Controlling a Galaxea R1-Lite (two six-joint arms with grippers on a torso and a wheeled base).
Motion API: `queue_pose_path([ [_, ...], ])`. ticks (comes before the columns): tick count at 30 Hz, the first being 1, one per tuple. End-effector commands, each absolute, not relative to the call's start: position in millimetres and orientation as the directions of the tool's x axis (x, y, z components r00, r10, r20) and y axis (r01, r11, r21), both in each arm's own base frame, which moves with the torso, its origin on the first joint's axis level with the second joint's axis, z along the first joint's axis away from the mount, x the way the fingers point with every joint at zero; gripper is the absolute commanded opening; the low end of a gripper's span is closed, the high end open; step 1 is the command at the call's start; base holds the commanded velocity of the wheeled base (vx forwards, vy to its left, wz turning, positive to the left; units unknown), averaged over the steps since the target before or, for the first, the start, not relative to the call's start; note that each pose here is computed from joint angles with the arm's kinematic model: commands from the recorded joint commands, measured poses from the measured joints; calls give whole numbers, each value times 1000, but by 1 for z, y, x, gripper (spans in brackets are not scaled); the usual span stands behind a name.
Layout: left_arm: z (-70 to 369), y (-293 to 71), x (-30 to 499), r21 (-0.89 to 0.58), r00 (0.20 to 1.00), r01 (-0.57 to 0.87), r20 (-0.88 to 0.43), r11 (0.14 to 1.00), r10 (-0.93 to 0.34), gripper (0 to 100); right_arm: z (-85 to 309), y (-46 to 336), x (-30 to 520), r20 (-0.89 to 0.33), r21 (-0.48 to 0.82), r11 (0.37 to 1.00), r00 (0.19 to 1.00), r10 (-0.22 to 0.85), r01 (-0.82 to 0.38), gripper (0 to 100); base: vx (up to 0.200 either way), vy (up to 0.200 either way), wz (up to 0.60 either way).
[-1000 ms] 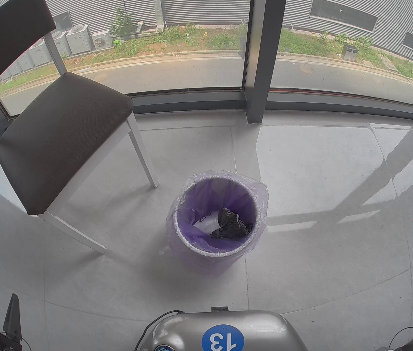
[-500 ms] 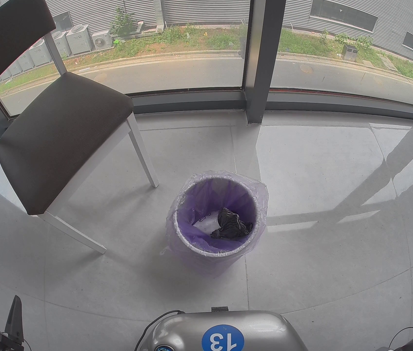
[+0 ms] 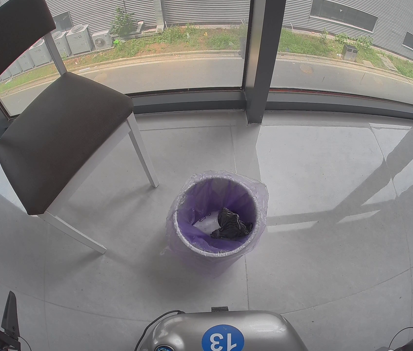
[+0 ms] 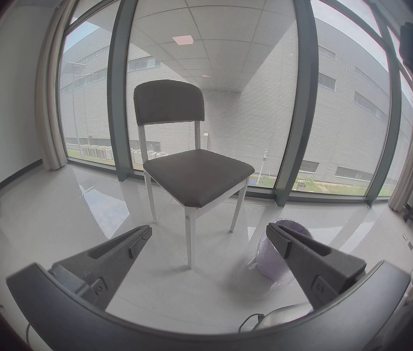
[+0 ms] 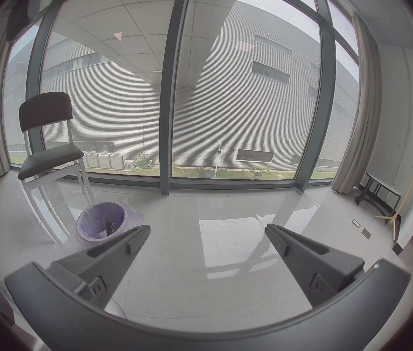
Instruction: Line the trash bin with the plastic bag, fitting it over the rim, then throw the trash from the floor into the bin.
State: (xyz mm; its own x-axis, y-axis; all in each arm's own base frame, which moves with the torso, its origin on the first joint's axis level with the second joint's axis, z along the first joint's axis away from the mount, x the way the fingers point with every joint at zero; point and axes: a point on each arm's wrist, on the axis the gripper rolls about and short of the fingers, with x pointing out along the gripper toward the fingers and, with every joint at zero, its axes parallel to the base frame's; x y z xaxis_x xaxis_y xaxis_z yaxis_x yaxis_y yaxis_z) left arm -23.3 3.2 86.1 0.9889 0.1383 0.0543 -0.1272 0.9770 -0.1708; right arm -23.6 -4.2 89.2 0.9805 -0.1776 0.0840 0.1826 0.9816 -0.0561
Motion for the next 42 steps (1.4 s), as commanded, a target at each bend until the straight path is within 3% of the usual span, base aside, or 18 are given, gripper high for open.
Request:
queue_pose_path([
  [1, 81, 5, -23, -213, 978, -189, 53, 959, 204, 100, 84, -4, -23, 78, -63, 979, 979, -189, 194, 100, 0, 0, 0],
  [7, 81, 5, -24, -196, 972, -220, 37, 956, 231, 100, 84, -7, -24, 74, -91, 948, 951, -299, 305, 100, 0, 0, 0],
  [8, 81, 5, -25, -142, 979, -200, 5, 970, 203, 100, 84, -7, -24, 76, -112, 940, 946, -317, 324, 100, 0, 0, 0],
  [13, 81, 3, -25, -6, 994, -112, -3, 994, 112, 100, 84, -7, -24, 76, -109, 940, 946, -315, 322, 100, 0, 0, 0],
  [23, 81, -1, -26, 93, 999, 47, -8, 995, -46, 100, 84, -6, -24, 78, 0, 961, 959, -274, 275, 100, 0, 0, 0],
  [26, 81, 0, -25, 49, 1000, 9, 0, 999, -9, 100, 86, -6, -24, 90, 24, 962, 957, -274, 273, 100, 0, 0, 0],
  [28, 81, 2, -25, 25, 996, -94, 12, 995, 93, 100, 90, -6, -24, 129, 37, 963, 954, -271, 269, 100, 0, 0, 0],
  [29, 81, 5, -24, 19, 973, -229, 36, 973, 228, 100, 97, -6, -25, 201, 46, 965, 944, -262, 258, 100, 0, 0, 0],
  [30, 82, 6, -24, 10, 957, -285, 54, 958, 284, 100, 101, -6, -26, 237, 46, 969, 940, -246, 242, 100, 0, 0, 0],
  [33, 81, 4, -24, 7, 982, -182, 51, 983, 182, 100, 100, -5, -26, 231, 17, 979, 952, -201, 203, 100, 0, 0, 0],
  [38, 76, 0, -24, 47, 999, 24, -26, 999, -23, 100, 87, -5, -24, 109, -8, 973, 968, -227, 229, 100, 0, 0, 0],
  [42, 75, -1, -24, 31, 999, 47, -26, 998, -46, 100, 84, -5, -23, 76, -2, 975, 972, -221, 221, 100, 0, 0, 0],
])
